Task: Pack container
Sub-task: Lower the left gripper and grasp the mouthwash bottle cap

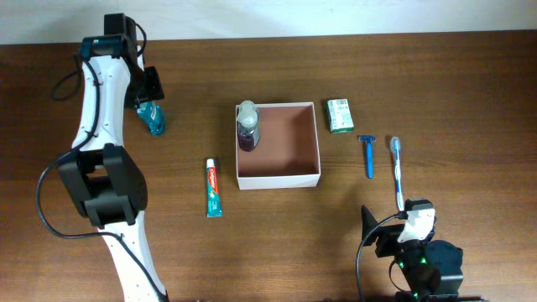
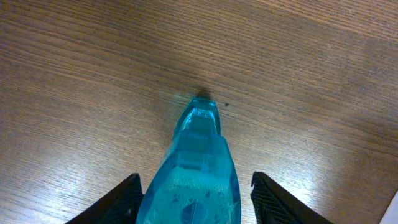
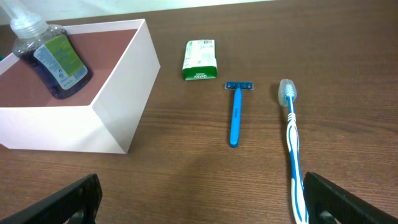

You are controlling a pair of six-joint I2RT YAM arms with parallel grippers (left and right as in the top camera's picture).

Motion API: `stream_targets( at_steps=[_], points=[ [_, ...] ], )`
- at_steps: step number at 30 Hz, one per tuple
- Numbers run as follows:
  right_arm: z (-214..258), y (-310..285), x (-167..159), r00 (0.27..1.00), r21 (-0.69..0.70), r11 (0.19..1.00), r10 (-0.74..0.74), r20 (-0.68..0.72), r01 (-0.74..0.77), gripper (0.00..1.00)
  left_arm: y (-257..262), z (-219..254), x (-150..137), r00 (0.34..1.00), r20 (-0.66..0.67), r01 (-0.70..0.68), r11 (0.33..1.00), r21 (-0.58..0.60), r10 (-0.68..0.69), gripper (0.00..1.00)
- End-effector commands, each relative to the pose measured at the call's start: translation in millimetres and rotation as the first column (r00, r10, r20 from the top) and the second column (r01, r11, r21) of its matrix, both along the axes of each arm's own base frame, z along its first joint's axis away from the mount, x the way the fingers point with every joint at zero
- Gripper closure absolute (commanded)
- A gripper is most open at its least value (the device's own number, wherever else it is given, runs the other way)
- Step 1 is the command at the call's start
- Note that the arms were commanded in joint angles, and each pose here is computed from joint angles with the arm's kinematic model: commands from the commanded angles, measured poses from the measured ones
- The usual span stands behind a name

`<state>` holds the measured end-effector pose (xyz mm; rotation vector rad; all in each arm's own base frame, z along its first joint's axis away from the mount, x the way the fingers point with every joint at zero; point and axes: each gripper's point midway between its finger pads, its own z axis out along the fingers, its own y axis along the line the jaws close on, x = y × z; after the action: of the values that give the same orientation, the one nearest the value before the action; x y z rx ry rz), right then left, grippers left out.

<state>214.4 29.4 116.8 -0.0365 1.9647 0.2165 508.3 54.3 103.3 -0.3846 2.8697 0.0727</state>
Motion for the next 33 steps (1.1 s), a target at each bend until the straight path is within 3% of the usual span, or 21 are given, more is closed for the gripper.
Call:
stream_targets(
  at_steps=[1,8,14,33],
  points=[
    [-2,3,-1,1.000,0.010,1.000,0.011,-0.007,-0.011,0.01,7,2,4,1.000,0.014,-0.002,1.000,0.011,0.002,0.43],
    [-2,3,-1,1.000,0.010,1.000,0.011,-0.007,-0.011,0.01,7,2,4,1.000,0.016,-0.002,1.000,0.011,0.002,0.45],
    [-2,3,-1,1.000,0.010,1.000,0.011,-0.007,-0.011,0.01,6,2,2,1.000,0.006,-0.002,1.000,0.010,0.002,0.55],
    [-2,3,-1,1.000,0.010,1.000,0.011,-0.007,-0.011,0.01,5,0,-7,0.999,-0.032,-0.002,1.000,0.006,0.002,0.55]
  ],
)
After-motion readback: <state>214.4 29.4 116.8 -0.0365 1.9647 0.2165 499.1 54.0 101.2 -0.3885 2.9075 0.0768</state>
